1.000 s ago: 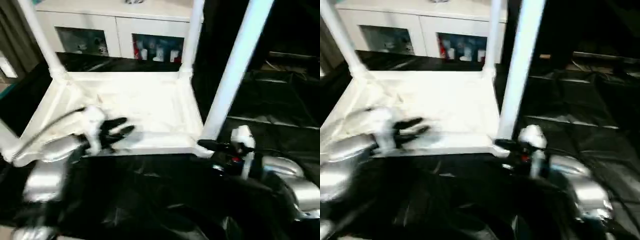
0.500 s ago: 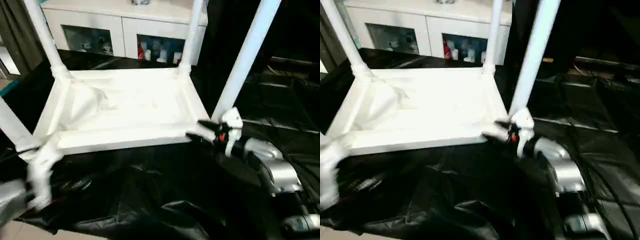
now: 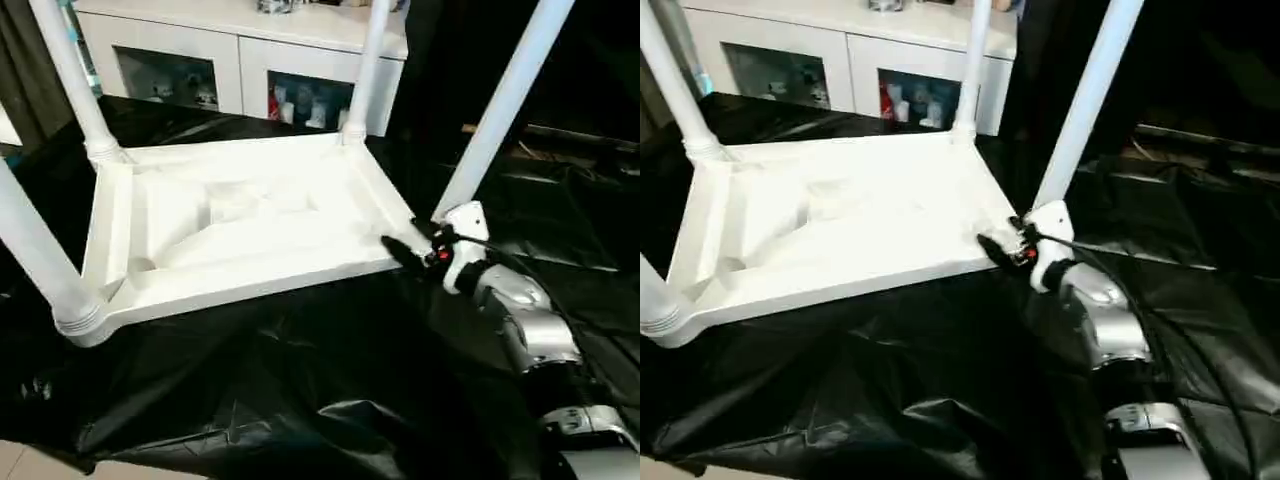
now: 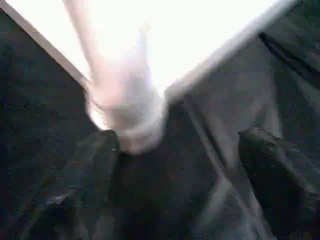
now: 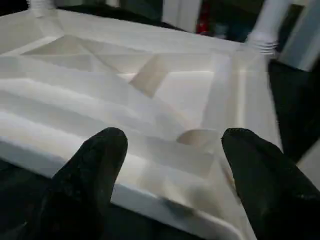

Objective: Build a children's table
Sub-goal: Rotate table base

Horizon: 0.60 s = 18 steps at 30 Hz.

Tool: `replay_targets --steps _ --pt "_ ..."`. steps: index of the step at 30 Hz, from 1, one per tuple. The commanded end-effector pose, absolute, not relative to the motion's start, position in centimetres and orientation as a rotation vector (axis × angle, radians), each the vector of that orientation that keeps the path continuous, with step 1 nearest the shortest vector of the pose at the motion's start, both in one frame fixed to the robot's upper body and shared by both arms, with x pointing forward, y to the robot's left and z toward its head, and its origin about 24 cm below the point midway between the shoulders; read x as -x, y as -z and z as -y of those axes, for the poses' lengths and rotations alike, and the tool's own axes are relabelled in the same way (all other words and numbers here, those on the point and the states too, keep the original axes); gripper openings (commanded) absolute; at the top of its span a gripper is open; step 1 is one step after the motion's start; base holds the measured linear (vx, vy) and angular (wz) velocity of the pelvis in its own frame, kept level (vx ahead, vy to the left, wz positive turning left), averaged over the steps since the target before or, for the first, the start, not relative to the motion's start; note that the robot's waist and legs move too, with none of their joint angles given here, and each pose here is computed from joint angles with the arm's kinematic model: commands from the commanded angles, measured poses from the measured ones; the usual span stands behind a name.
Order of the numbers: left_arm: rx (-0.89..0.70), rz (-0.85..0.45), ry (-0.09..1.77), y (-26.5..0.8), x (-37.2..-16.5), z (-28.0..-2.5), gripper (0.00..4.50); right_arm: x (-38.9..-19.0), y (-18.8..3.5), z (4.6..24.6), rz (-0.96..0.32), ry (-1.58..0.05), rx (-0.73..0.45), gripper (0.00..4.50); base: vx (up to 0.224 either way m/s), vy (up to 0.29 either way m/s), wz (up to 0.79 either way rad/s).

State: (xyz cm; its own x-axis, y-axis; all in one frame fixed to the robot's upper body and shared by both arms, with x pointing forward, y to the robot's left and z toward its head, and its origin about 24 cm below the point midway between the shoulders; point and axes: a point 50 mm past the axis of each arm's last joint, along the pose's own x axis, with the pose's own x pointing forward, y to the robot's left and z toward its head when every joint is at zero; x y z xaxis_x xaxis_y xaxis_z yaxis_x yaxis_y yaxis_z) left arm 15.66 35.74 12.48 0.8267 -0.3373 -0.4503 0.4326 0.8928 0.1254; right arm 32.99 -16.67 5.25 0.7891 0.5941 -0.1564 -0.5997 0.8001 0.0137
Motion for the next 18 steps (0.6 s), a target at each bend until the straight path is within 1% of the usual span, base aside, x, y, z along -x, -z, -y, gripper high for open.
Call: replay_targets --steps 1,2,3,6,7,9,13,16,17,18 --pt "-0.264 -0.339 0.372 -13.9 -16.6 -36.2 4.47 -32.5 -4.8 16.7 -0.190 -0.666 0.065 3.51 0.000 0.000 0.00" --pt "-0.267 -0.274 0.370 -14.4 -17.6 -36.0 4.47 -31.9 -4.3 16.8 -0.221 -0.677 0.085 3.51 0.000 0.000 0.00" --pt "-0.255 -0.241 0.374 -14.6 -18.1 -35.8 4.47 -31.7 -4.1 16.9 -0.232 -0.678 0.086 3.51 0.000 0.000 0.00" --pt "-0.220 -0.191 0.384 -14.7 -19.1 -35.2 4.47 -31.4 -3.6 17.1 -0.258 -0.667 0.094 3.51 0.000 0.000 0.00" --pt "-0.172 -0.139 0.417 -14.5 -20.4 -34.1 4.47 -31.0 -3.1 17.3 -0.282 -0.654 0.095 3.51 0.000 0.000 0.00" --pt "-0.127 -0.105 0.461 -14.2 -21.3 -32.9 4.47 -30.7 -2.9 17.3 -0.285 -0.646 0.098 3.51 0.000 0.000 0.00" --pt "-0.020 -0.062 0.590 -13.9 -22.4 -30.0 4.47 -30.6 -2.3 16.9 -0.311 -0.623 0.118 3.51 0.000 0.000 0.00" --pt "0.071 -0.040 0.729 -13.9 -22.9 -27.3 4.47 -31.0 -1.9 16.2 -0.327 -0.610 0.132 3.51 0.000 0.000 0.00" --pt "0.071 -0.040 0.729 -13.9 -22.9 -27.3 4.47 -31.0 -1.9 16.2 -0.327 -0.610 0.132 3.51 0.000 0.000 0.00" --pt "0.094 -0.042 0.761 -13.9 -23.0 -26.7 4.47 -31.1 -1.9 16.0 -0.327 -0.614 0.129 3.51 0.000 0.000 0.00"
